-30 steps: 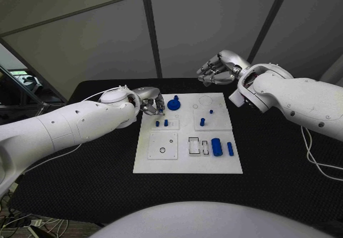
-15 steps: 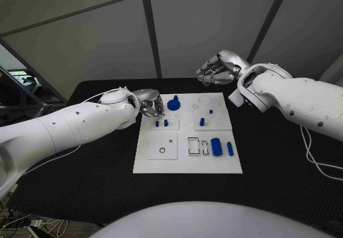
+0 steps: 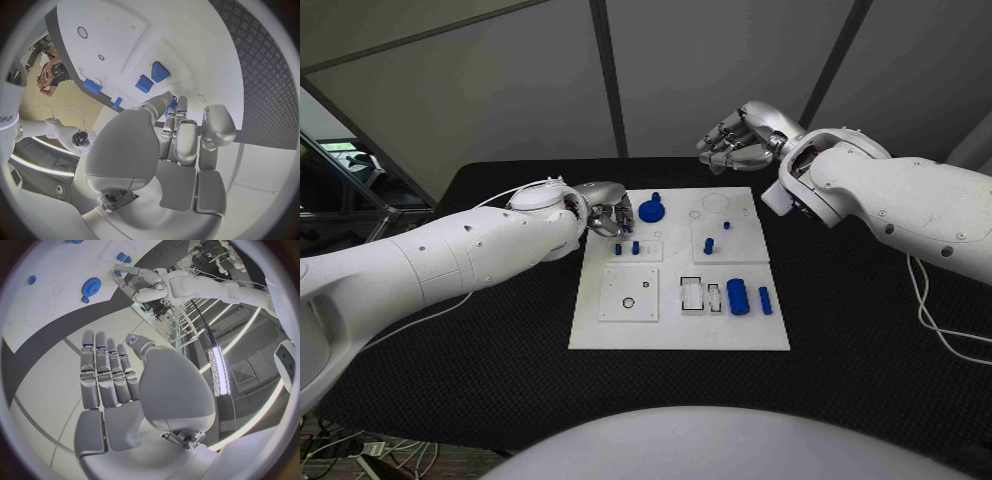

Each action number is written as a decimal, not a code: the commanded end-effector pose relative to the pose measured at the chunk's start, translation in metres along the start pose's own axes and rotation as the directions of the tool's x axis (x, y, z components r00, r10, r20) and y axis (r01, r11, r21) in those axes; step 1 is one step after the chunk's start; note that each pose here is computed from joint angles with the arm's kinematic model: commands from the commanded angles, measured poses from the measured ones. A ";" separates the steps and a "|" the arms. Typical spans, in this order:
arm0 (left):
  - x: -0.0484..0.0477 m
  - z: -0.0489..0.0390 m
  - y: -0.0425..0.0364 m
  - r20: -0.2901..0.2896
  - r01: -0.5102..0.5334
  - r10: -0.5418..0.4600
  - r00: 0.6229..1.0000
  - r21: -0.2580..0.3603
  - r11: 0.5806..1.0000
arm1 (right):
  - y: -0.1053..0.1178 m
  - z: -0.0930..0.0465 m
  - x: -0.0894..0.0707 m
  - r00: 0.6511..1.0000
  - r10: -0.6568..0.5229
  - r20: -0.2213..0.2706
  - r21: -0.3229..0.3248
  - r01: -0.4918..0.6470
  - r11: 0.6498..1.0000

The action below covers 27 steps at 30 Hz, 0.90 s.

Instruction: Assemble the parts on the task board

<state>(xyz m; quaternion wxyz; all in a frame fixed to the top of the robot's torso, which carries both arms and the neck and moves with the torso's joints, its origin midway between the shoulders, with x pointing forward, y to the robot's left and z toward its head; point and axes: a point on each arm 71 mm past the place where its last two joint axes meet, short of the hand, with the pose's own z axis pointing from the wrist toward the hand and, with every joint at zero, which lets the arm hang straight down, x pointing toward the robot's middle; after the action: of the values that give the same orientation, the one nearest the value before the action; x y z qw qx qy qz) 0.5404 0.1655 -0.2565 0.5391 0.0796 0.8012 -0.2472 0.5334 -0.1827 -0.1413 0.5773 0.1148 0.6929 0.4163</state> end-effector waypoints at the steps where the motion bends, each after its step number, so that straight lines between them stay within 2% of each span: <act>1: 0.0001 0.0004 0.0001 -0.006 0.001 -0.001 1.000 0.000 1.000 | 0.001 0.000 -0.001 1.000 -0.003 -0.002 -0.006 0.003 1.000; 10: -0.0003 0.0001 0.0019 -0.002 0.001 -0.001 1.000 -0.006 1.000 | 0.001 0.000 -0.001 1.000 -0.003 -0.001 -0.007 0.003 1.000; 27: -0.0002 0.0021 -0.0042 0.008 0.002 -0.003 1.000 0.013 1.000 | 0.001 0.001 0.000 1.000 -0.003 -0.003 -0.008 0.003 1.000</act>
<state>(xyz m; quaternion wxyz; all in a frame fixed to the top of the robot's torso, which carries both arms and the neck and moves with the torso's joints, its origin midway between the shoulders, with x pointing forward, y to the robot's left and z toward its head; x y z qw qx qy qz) 0.5405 0.1627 -0.2571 0.5392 0.0799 0.8007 -0.2486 0.5338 -0.1825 -0.1415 0.5774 0.1148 0.6931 0.4161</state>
